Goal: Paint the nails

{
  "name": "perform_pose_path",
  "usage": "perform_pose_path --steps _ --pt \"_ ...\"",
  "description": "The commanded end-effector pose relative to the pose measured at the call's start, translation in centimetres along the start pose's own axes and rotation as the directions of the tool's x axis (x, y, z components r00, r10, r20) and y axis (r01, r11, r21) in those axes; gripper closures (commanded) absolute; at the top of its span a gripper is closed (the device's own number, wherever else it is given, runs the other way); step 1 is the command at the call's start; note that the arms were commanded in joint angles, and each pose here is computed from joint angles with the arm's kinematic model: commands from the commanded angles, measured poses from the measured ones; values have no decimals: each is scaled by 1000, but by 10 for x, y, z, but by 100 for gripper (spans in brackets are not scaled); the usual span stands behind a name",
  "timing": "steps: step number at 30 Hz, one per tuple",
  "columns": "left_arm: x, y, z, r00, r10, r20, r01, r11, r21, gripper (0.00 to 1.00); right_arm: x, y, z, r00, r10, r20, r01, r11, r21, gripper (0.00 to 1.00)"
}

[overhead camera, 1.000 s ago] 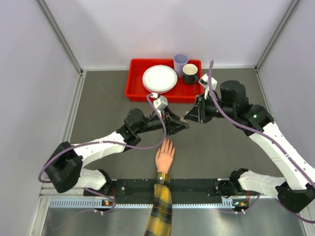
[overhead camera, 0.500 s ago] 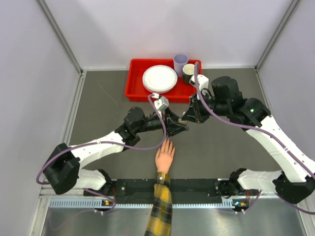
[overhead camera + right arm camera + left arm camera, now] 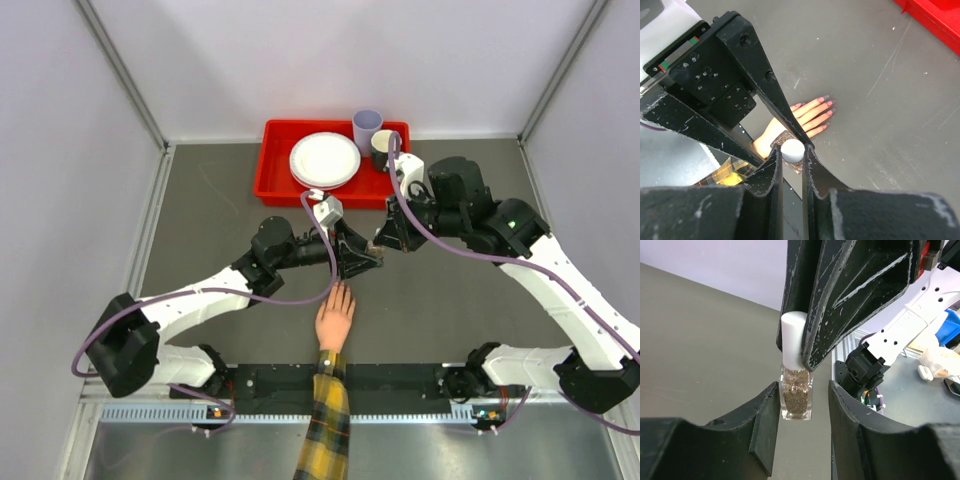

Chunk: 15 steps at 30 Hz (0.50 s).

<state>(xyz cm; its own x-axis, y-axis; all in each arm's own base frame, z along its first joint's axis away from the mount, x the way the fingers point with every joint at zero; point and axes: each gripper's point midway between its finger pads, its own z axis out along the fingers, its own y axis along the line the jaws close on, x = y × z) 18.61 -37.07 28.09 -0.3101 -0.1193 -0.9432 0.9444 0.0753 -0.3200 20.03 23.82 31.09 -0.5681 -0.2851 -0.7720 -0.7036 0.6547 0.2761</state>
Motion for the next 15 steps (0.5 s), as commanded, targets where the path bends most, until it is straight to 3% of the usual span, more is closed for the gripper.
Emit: perform_pose_path --steps 1,5,12,15 --pt "-28 -10 7 996 45 71 -49 998 49 53 -23 15 -7 996 -31 82 34 999 -40 100" --pt "-29 -9 10 997 42 69 -46 998 53 55 -25 20 -5 995 -21 100 27 998 -55 100" --pt "-31 -7 7 996 41 83 -45 998 48 72 -21 16 -4 996 -13 89 16 999 -41 100" --pt "-34 -8 5 995 38 96 -43 998 48 73 -19 15 -5 996 -13 83 16 999 -31 100"
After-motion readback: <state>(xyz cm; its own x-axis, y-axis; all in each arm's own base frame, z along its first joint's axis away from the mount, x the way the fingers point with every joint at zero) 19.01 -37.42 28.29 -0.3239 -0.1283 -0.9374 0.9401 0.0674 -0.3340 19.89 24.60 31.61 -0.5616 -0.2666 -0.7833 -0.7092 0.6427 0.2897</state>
